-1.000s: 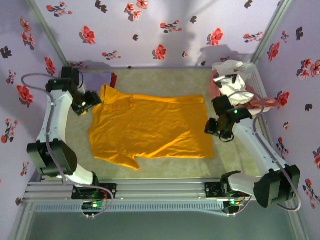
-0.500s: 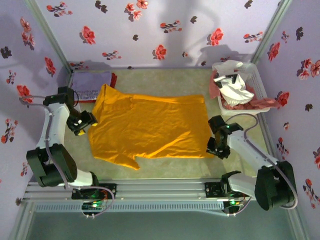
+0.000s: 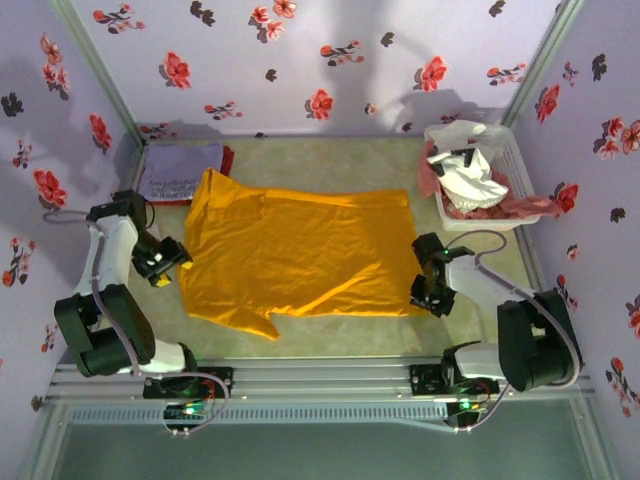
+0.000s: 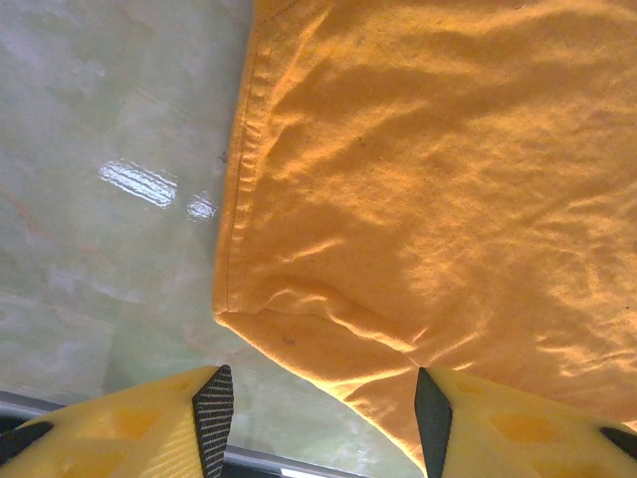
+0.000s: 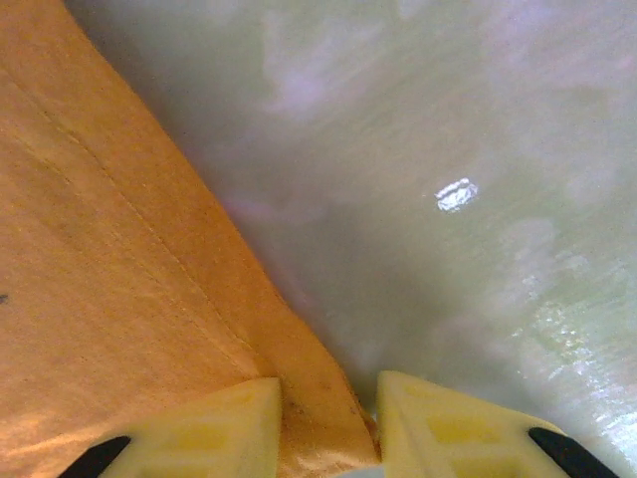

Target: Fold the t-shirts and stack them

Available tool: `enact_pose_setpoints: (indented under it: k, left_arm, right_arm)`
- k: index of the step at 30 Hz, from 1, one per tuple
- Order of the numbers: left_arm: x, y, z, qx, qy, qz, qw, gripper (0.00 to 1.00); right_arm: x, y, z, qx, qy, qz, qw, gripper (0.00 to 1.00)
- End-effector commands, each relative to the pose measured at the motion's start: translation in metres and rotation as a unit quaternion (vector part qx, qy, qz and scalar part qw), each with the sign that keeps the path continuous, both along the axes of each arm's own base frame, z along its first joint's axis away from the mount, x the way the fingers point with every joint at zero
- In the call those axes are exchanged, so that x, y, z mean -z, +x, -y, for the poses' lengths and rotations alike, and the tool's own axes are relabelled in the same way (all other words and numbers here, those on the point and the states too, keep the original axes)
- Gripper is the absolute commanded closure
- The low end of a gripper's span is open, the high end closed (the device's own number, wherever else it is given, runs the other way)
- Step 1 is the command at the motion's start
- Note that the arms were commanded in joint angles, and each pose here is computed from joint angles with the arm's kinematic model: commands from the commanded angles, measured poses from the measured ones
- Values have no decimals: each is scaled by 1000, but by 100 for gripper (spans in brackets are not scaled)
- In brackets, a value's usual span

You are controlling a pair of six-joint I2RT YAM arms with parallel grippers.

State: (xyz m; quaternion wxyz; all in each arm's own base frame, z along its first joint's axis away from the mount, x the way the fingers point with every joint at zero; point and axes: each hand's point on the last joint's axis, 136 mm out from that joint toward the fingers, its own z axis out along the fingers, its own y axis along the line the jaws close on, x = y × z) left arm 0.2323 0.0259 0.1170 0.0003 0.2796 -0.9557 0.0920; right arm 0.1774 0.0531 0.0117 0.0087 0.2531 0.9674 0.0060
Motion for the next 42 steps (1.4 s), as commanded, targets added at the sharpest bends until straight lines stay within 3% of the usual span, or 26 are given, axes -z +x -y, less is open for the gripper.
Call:
enact_pose_setpoints:
  k: [1, 8, 21, 29, 35, 42]
  left_arm:
    - [0, -11, 0, 8, -6, -4, 1000, 46]
    - [9, -19, 2, -2, -19, -34, 999, 46]
    - [69, -53, 26, -47, -86, -153, 983, 56]
    - [74, -75, 21, -59, -65, -218, 972, 60]
    - [88, -72, 13, -74, -42, -239, 967, 64]
    - [115, -61, 13, -151, -34, -201, 967, 70]
  right_arm:
    - [12, -4, 6, 16, -10, -7, 1000, 75]
    - [-7, 1, 15, 17, -21, 26, 999, 100]
    - [-20, 10, 8, 10, 17, 44, 999, 100]
    - [-22, 3, 9, 7, 15, 31, 999, 100]
    - [-22, 1, 9, 12, 17, 27, 999, 100]
    - [-25, 2, 3, 3, 32, 26, 999, 100]
